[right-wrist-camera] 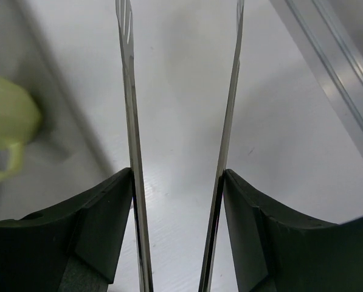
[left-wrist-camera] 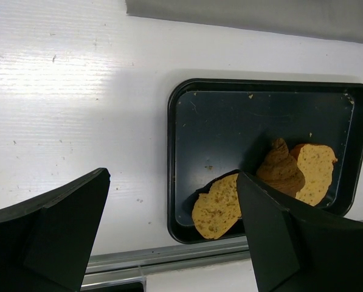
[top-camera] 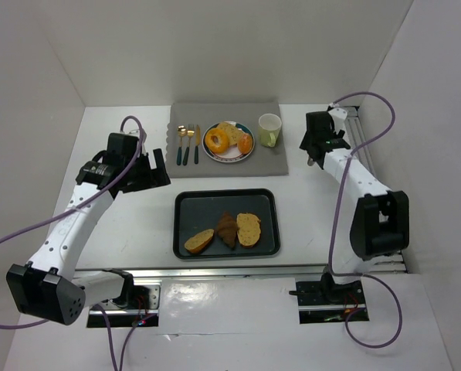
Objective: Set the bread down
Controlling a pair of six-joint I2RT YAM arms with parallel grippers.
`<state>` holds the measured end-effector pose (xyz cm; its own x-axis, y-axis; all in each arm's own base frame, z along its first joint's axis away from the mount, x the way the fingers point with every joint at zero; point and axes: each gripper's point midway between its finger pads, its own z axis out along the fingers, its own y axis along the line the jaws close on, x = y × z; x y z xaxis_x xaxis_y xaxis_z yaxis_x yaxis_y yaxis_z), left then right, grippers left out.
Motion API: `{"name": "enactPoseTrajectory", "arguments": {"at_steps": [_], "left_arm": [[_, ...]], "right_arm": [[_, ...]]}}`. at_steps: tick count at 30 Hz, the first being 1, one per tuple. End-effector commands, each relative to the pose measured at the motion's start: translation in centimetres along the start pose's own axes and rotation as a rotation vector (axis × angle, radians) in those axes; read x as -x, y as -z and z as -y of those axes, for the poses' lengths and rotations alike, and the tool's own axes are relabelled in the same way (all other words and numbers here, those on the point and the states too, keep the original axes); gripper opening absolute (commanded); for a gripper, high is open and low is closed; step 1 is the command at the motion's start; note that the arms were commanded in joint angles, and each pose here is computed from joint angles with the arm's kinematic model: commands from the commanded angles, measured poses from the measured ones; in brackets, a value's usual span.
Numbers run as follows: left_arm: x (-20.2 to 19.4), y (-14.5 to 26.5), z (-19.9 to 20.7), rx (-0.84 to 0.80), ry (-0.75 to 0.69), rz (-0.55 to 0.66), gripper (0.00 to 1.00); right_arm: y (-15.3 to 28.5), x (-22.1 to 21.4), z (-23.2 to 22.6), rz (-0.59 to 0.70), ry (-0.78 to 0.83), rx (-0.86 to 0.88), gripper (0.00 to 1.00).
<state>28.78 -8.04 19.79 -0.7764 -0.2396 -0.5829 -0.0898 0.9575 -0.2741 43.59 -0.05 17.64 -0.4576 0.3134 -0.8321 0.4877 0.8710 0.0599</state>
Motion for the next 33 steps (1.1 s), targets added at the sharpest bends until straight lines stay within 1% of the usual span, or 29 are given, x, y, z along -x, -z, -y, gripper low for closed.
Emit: {"name": "enactPoseTrajectory", "arguments": {"at_steps": [1,3,6,9,10,11,13,14,17,18,22,23,25,27,29,30,31,32,33], "left_arm": [[1.6,1.6,0.8,-0.040,-0.024,0.061,0.99],[1.5,1.6,1.0,-0.051,-0.024,0.056,0.99],[0.9,1.2,0.7,-0.044,-0.023,0.038,0.99],[0.0,0.9,0.4,-0.037,-0.004,0.019,0.99],[-0.5,0.6,0.2,-0.032,-0.003,0.007,0.99],[-0.2,0.8,0.3,-0.038,-0.004,0.023,0.99],[-0.7,0.6,0.3,-0.042,0.005,0.008,0.99],[-0.7,0.6,0.3,-0.042,0.006,0.008,0.99],[-0.7,0.4,0.3,-0.042,0.006,0.008,0.99],[-0.7,0.4,0.3,-0.042,0.006,0.008,0.99],[-0.7,0.4,0.2,-0.034,0.015,0.012,0.99],[-0.5,0.4,0.3,-0.038,0.024,0.020,0.99],[-0.5,0.4,0.3,-0.038,0.024,0.020,0.99],[-0.3,0.3,0.4,-0.041,0.023,0.028,0.99],[-0.3,0.3,0.3,-0.041,0.014,0.029,0.99],[-0.4,0.1,0.3,-0.037,0.014,0.019,0.99],[-0.4,0.1,0.2,-0.037,0.004,0.019,0.99],[-0.4,0.1,0.2,-0.037,0.004,0.019,0.99],[-0.4,0.1,0.2,-0.037,0.004,0.019,0.99]], "right_arm": [[-3.3,1.3,-0.6,0.107,-0.053,0.019,0.67],[-4.7,1.0,-0.9,0.116,-0.059,0.033,0.67],[-7.0,-0.9,-0.8,0.073,-0.032,0.044,0.68],[-8.4,-2.6,-0.7,0.037,-0.023,0.048,0.73],[-8.8,-3.0,-0.4,0.016,-0.020,0.046,0.83],[-9.0,-2.8,-0.8,0.008,-0.018,0.054,0.88],[-9.4,-3.6,-0.2,-0.035,-0.002,0.029,0.97],[-9.4,-3.5,0.1,-0.037,-0.013,0.010,1.00],[-7.9,-1.6,0.2,-0.019,-0.049,0.007,1.00],[-6.8,-0.5,0.2,-0.002,-0.078,0.015,1.00],[-3.5,1.0,0.2,-0.008,-0.117,0.004,1.00],[-2.6,0.3,0.1,-0.036,-0.094,0.004,1.00],[-0.9,0.3,0.2,-0.036,-0.082,0.009,1.00],[-0.2,-1.9,0.9,-0.088,-0.054,-0.006,1.00],[0.9,-2.9,1.0,-0.099,-0.037,0.004,1.00],[1.0,-4.6,2.1,-0.131,-0.015,-0.024,1.00],[1.4,-5.1,2.6,-0.135,-0.013,-0.026,1.00],[1.6,-5.9,2.5,-0.141,-0.003,-0.020,0.97],[1.5,-6.9,3.0,-0.159,0.008,-0.030,0.97]]}}
